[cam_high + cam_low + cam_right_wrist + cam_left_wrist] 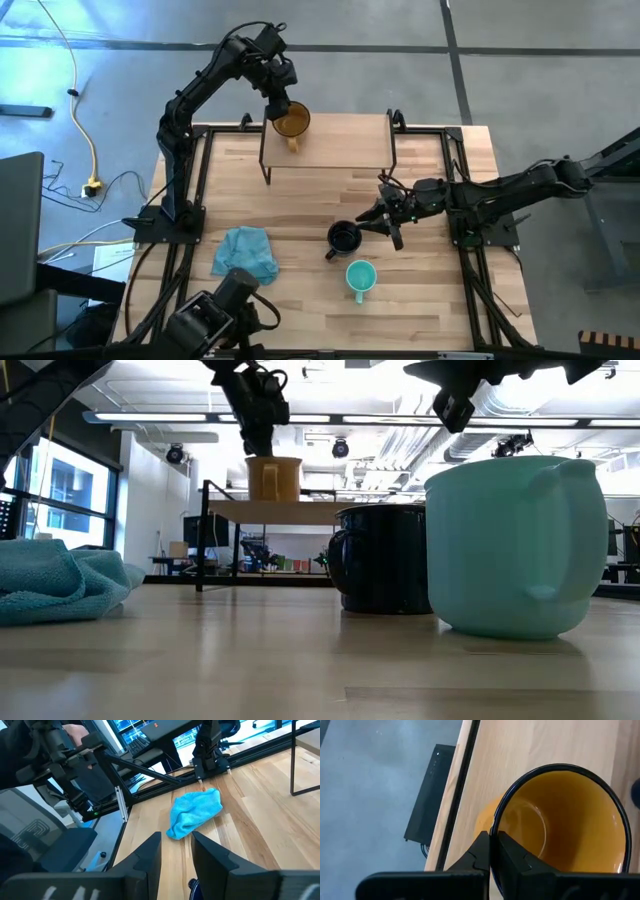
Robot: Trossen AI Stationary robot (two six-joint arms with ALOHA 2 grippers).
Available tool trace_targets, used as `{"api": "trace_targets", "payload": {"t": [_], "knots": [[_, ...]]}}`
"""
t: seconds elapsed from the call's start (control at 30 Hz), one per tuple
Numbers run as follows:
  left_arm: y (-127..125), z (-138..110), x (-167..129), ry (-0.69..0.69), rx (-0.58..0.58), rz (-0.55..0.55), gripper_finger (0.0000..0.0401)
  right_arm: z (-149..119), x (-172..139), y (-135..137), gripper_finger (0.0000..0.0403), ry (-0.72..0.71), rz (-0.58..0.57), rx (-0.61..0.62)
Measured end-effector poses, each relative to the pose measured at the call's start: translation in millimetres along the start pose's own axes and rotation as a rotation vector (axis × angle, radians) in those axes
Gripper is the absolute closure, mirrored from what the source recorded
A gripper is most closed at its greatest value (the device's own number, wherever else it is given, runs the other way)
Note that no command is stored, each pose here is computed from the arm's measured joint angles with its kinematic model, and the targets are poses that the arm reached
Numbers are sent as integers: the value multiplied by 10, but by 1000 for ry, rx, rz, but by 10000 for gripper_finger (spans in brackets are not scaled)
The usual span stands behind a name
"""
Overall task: Stack small to large cups/mugs on shelf
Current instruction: Put the yellow cup on the shelf
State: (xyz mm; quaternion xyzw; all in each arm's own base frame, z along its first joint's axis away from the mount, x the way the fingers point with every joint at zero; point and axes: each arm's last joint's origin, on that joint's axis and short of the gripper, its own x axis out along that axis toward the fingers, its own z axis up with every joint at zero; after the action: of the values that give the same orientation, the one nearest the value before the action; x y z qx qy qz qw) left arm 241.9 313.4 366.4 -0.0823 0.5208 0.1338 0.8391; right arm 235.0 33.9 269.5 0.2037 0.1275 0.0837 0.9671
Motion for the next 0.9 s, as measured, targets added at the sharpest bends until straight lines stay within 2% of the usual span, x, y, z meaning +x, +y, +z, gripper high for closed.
{"api": "trace_targets", "payload": {"t": [0.53, 0.9], "knots": [[-26, -15, 26, 5, 23, -57, 401, -5, 1, 10, 307, 2, 3, -30], [-40, 3, -3, -17, -20, -90, 401, -8, 1, 8, 307, 6, 2, -37]]}}
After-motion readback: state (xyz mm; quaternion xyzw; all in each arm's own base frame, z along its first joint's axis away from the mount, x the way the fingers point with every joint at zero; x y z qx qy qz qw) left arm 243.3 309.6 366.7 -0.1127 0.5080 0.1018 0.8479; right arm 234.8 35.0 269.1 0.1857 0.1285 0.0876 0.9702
